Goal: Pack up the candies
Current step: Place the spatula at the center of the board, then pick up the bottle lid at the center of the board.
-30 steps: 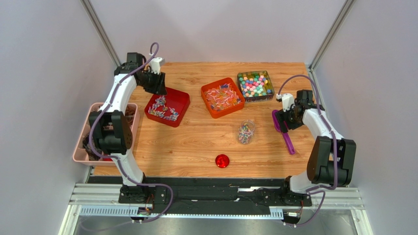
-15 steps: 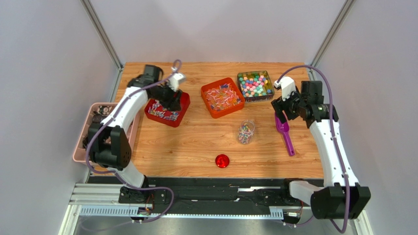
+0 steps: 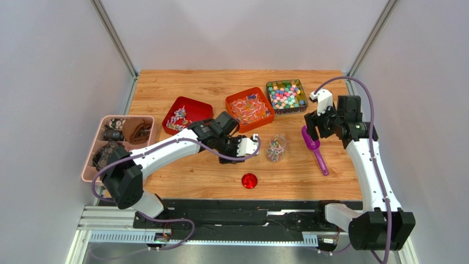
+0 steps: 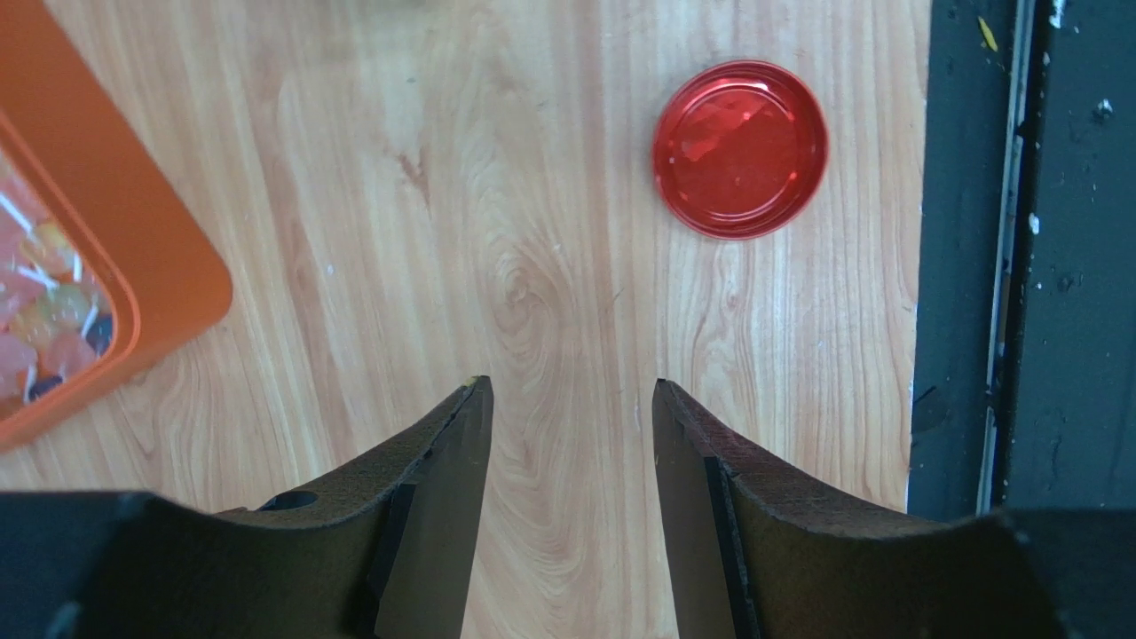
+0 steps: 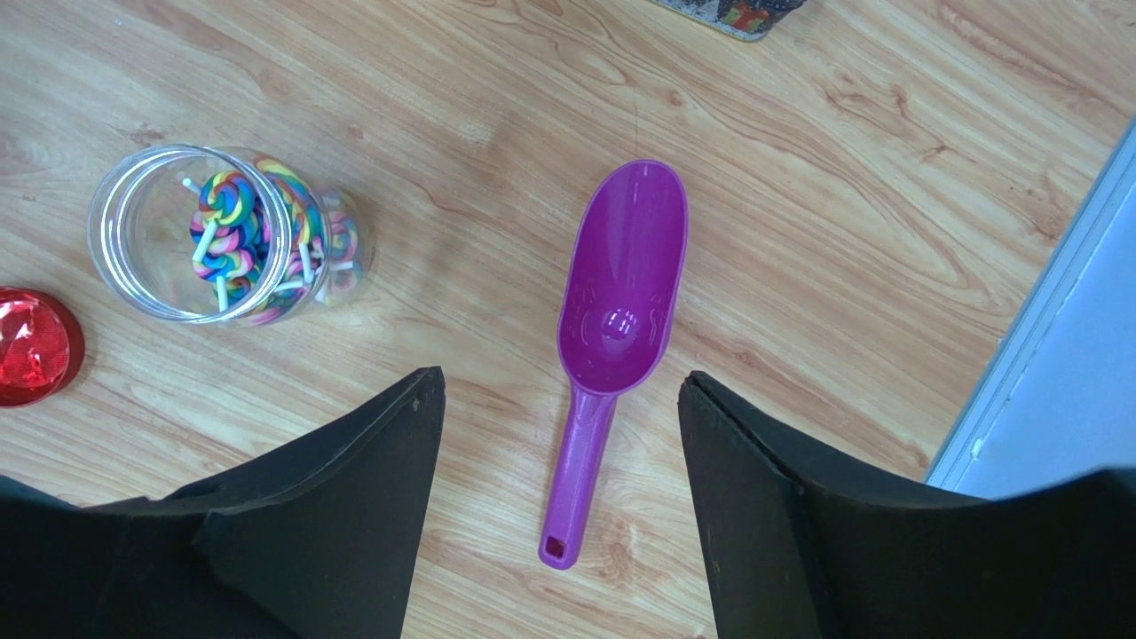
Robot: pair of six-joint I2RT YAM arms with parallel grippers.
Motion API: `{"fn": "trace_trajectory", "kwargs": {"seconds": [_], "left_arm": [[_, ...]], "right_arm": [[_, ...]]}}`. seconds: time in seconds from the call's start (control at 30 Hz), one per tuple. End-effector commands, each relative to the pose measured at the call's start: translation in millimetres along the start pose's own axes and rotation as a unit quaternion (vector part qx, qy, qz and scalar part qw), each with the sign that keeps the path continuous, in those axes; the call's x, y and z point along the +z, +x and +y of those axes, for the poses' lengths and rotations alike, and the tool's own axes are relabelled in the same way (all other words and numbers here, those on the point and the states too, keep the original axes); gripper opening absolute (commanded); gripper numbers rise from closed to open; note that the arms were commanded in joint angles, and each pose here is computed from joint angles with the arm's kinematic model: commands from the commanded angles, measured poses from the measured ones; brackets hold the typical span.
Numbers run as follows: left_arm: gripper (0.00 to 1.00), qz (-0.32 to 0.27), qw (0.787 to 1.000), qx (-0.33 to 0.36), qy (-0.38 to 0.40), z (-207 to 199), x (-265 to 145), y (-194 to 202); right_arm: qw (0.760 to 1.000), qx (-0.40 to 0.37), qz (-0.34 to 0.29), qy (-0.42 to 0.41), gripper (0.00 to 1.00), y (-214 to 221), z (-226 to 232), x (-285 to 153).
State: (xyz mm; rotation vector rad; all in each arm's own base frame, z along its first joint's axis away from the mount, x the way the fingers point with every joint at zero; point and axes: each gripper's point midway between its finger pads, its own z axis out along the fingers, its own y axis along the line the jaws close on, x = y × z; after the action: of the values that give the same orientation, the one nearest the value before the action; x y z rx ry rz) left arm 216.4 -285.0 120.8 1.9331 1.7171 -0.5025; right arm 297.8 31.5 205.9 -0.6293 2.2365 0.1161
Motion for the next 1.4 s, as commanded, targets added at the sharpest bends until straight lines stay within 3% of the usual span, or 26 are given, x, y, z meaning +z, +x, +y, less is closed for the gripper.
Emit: {"fn": "trace_trajectory", "kwargs": {"seconds": [0.0,0.23,0.33,0.47,0.5,0.63,0.67,0.7,0.87,1.0,1.13,1.37], "left_arm": [[0.56,0.0,0.996,0.082,0.023,-19,13,-7],[0.58,0.032,0.985,0.156,0.068,-59,57,-4],[0.65,0.04,0.98,0.18,0.079,-71,67,-5],[0.74,0.037,0.978,0.186,0.082,-74,74,-10],[0.75,0.037,0.978,0.187,0.084,-74,76,-10],[0.78,0.032,0.978,0.186,0.091,-79,83,-13],[0.81,0.032,0.978,0.185,0.089,-79,85,-14],[0.89,0.034,0.978,0.187,0.092,-81,87,-14],[0.9,0.038,0.977,0.19,0.094,-84,97,-13],[0.81,0.04,0.977,0.183,0.096,-85,102,-11],[0.59,0.041,0.978,0.179,0.096,-85,106,-11],[0.47,0.051,0.977,0.181,0.102,-90,113,-3]], "right_arm": [[0.999,0.006,-0.045,0.019,0.69,-17,-5,-4],[0.999,0.011,-0.028,0.039,0.72,-9,-13,1],[0.998,0.014,-0.027,0.049,0.75,-7,-16,1],[0.998,0.018,-0.025,0.059,0.79,-7,-19,2],[0.998,0.018,-0.025,0.06,0.84,-6,-20,2],[0.997,0.021,-0.027,0.064,0.84,-7,-21,3],[0.997,0.024,-0.029,0.067,0.84,-8,-22,2],[0.997,0.025,-0.027,0.068,0.85,-8,-22,2],[0.996,0.029,-0.03,0.074,0.86,-7,-26,1],[0.996,0.033,-0.035,0.079,0.85,-8,-29,-1],[0.995,0.037,-0.037,0.081,0.84,-8,-30,-3],[0.995,0.037,-0.042,0.081,0.84,-9,-30,-5]]}}
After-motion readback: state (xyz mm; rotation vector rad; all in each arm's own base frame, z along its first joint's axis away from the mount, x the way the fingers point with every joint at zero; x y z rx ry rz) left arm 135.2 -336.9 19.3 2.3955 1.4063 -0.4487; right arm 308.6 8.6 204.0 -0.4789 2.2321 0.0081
